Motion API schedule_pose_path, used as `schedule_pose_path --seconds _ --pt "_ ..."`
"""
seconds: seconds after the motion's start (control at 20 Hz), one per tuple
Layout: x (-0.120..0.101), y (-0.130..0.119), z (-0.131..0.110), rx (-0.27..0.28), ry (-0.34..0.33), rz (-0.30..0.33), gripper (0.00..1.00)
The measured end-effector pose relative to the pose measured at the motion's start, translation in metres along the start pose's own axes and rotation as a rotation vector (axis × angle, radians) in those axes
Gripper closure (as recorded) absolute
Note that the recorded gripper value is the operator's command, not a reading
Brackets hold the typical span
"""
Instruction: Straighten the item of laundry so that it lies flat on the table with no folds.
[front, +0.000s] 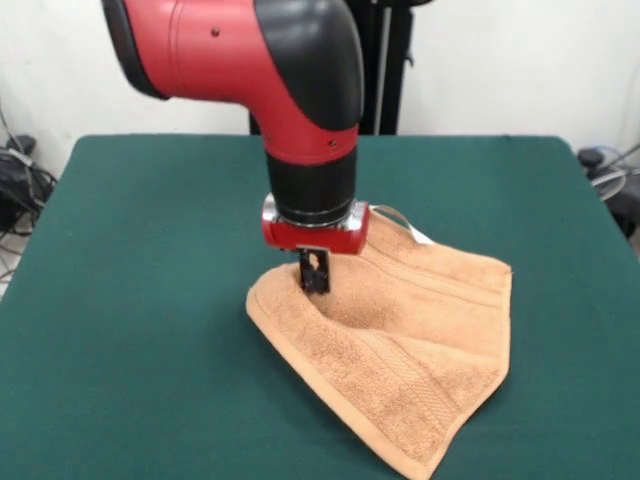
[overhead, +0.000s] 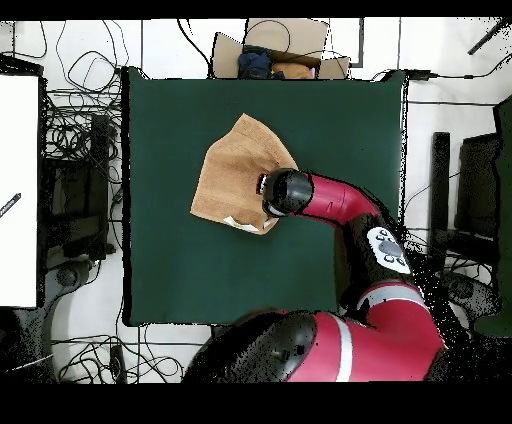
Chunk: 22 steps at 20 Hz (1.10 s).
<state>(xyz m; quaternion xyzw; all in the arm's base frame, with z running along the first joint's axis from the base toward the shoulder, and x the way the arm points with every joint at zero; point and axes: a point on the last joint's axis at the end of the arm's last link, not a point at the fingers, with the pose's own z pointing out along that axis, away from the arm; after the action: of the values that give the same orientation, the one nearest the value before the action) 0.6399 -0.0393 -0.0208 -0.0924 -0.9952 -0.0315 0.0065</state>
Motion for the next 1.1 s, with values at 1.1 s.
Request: schedule_pose_path --seconds 1.1 --pt "0.014 0.003 -0.020 0.072 0.037 -0.014 1.00"
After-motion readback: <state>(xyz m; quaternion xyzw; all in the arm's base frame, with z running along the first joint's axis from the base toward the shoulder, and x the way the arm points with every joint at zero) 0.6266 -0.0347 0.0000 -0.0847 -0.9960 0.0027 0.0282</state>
